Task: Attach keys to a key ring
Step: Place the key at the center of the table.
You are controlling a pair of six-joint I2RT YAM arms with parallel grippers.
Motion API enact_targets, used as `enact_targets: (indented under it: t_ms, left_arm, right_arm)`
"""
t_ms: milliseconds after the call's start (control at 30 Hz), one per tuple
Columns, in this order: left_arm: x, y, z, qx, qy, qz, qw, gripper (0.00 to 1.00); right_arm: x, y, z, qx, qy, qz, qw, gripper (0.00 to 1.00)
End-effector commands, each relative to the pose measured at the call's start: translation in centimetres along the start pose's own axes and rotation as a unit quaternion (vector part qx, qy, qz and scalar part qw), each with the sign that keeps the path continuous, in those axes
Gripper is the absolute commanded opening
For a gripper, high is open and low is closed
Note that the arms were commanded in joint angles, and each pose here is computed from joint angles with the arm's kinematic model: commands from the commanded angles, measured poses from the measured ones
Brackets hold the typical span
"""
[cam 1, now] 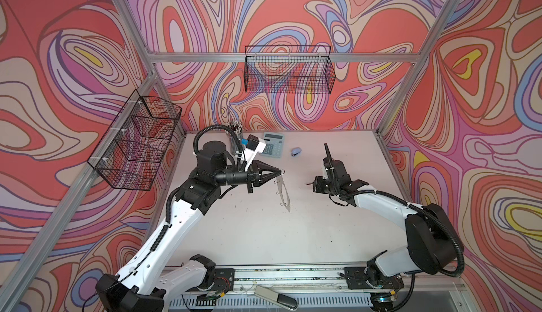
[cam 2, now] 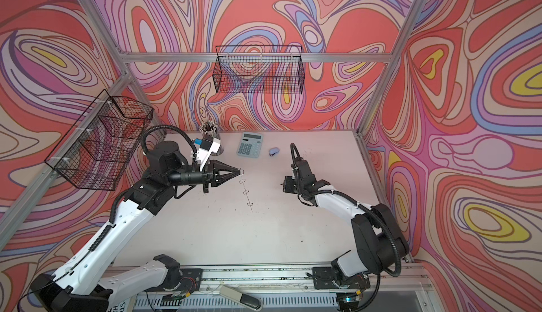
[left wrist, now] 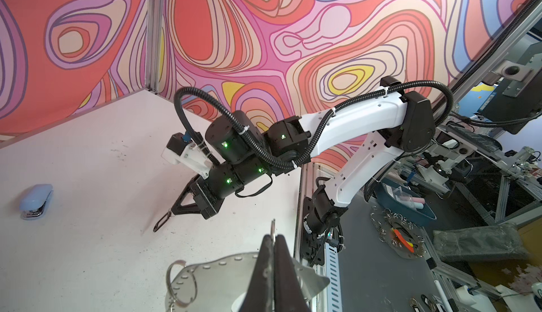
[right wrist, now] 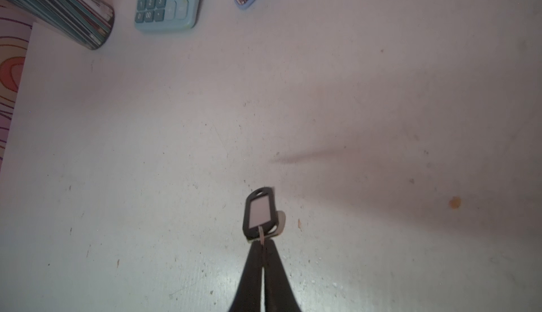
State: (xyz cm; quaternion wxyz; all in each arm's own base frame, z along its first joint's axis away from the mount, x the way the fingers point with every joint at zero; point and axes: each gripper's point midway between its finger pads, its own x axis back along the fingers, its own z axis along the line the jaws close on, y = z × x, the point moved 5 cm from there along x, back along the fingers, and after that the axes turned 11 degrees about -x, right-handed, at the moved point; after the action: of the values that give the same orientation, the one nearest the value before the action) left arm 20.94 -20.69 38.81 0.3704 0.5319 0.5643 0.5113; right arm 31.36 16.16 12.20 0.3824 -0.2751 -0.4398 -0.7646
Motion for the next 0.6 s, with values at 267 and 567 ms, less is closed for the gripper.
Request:
enact_targets:
  t_ms: [267,567]
  left_arm:
    - [0.3,0.5,-0.5,-0.018,-0.01,-0.014,1.0,0.0]
    - [0.3,0.6,-0.6,-0.019,-0.013,-0.015,1.0,0.0]
  right_arm:
    - [0.9,-6.2,-2.3,0.017,-0.043,0.061,0.997,0.0]
    - [1.1,-8.1,-2.6,0.066,-0.063,0.152,0.984,0.0]
